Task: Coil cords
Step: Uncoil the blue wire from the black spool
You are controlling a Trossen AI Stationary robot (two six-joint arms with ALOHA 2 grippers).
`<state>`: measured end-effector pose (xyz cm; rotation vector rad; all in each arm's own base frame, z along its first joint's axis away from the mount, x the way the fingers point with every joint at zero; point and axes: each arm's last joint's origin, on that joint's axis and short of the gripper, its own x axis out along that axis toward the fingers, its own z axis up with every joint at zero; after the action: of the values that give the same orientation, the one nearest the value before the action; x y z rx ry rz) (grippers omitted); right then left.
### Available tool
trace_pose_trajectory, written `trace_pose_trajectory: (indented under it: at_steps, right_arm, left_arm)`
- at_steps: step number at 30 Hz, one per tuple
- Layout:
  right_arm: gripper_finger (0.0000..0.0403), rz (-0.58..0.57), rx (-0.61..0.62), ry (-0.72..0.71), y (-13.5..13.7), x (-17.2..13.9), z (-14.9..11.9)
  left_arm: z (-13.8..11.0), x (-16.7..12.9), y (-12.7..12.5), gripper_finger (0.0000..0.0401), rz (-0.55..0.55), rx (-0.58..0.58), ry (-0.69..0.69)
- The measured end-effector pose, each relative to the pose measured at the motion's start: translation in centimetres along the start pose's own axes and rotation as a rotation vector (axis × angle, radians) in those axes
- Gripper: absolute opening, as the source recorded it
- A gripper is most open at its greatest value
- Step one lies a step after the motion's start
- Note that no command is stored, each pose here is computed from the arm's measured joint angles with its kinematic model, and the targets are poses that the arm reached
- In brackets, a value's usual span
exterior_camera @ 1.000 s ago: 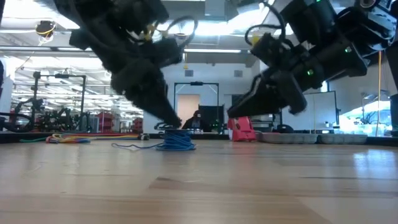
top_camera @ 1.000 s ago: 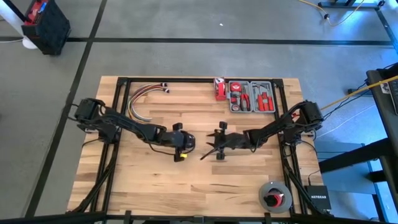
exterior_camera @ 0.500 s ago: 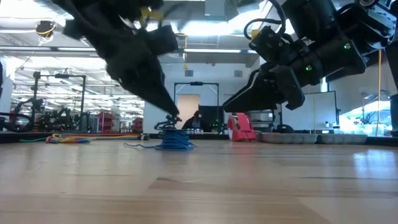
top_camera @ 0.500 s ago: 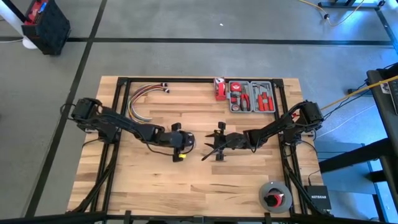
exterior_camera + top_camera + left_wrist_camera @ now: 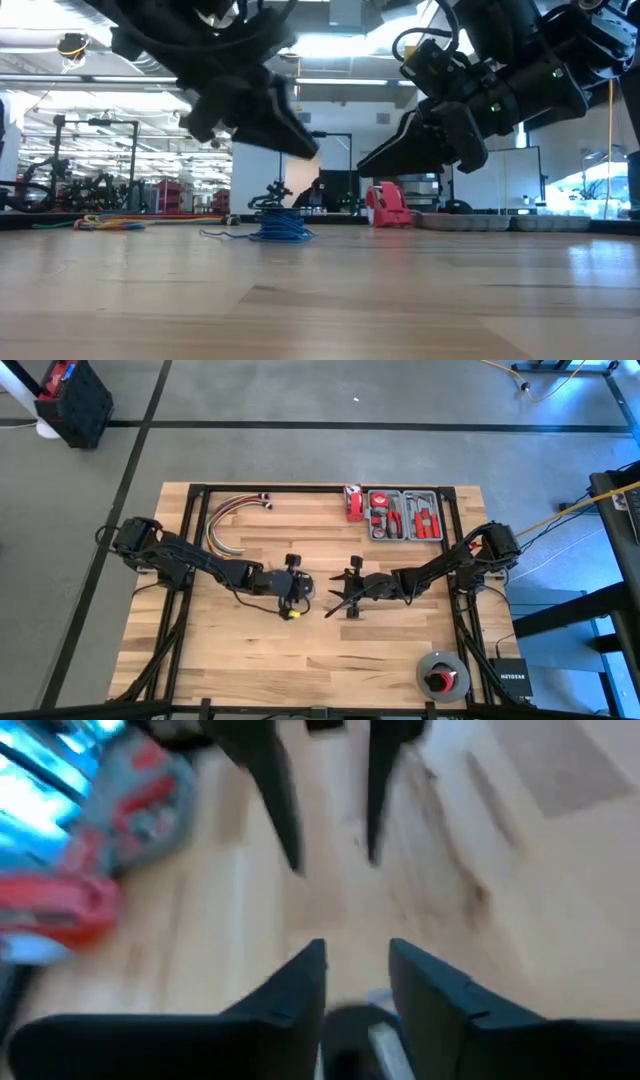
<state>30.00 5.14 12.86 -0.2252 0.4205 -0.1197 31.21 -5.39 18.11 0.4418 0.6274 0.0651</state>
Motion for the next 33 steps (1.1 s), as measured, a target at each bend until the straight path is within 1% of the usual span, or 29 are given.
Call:
trace_pose_trajectory:
  at_steps: [3,5,7,8,10,13,15,19,24,30,33]
  right_arm:
    - [0.0161,0.0,-0.001,0.003,0.0,0.0,0.0]
    - [0.0161,0.001,-0.003,0.007,0.0,0.0,-0.1]
    - [0.0161,0.002,-0.006,0.016,0.0,0.0,-0.2]
    - [0.0161,0.003,-0.009,0.023,0.0,0.0,-0.2]
    - [0.0161,0.005,-0.014,0.038,0.0,0.0,-0.4]
    - [0.0161,0.006,-0.017,0.046,0.1,0.0,-0.5]
    - [0.0161,0.006,-0.017,0.045,0.1,0.0,-0.5]
    - [0.0161,0.006,-0.017,0.045,0.1,0.0,-0.5]
    - [0.0161,0.006,-0.016,0.043,0.1,0.0,-0.4]
    - [0.0161,0.005,-0.016,0.042,0.1,0.0,-0.4]
    - [0.0161,0.005,-0.016,0.042,0.1,0.0,-0.4]
  left_arm:
    - [0.7,-0.3,0.1,0.0142,0.021,0.04,-0.045]
    - [1.0,-0.6,-0.6,0.0163,0.013,0.062,-0.042]
    - [0.4,-0.9,-1.9,0.0177,0.001,0.125,0.029]
    - [0.0,-1.0,-2.6,0.018,0.015,0.163,0.072]
    - [-0.8,-0.9,-3.9,0.0183,0.085,0.237,0.154]
    - [-1.6,-0.2,-4.9,0.0181,0.202,0.288,0.209]
    - [-2.1,0.4,-5.4,0.0178,0.223,0.309,0.239]
    - [-3.1,1.3,-5.9,0.0172,0.223,0.334,0.279]
    - [-3.3,1.4,-5.8,0.0161,0.33,0.349,0.309]
    - [-3.5,1.8,-5.1,0.0136,0.335,0.328,0.322]
    - [-3.6,2.0,-4.8,0.0107,0.314,0.303,0.323]
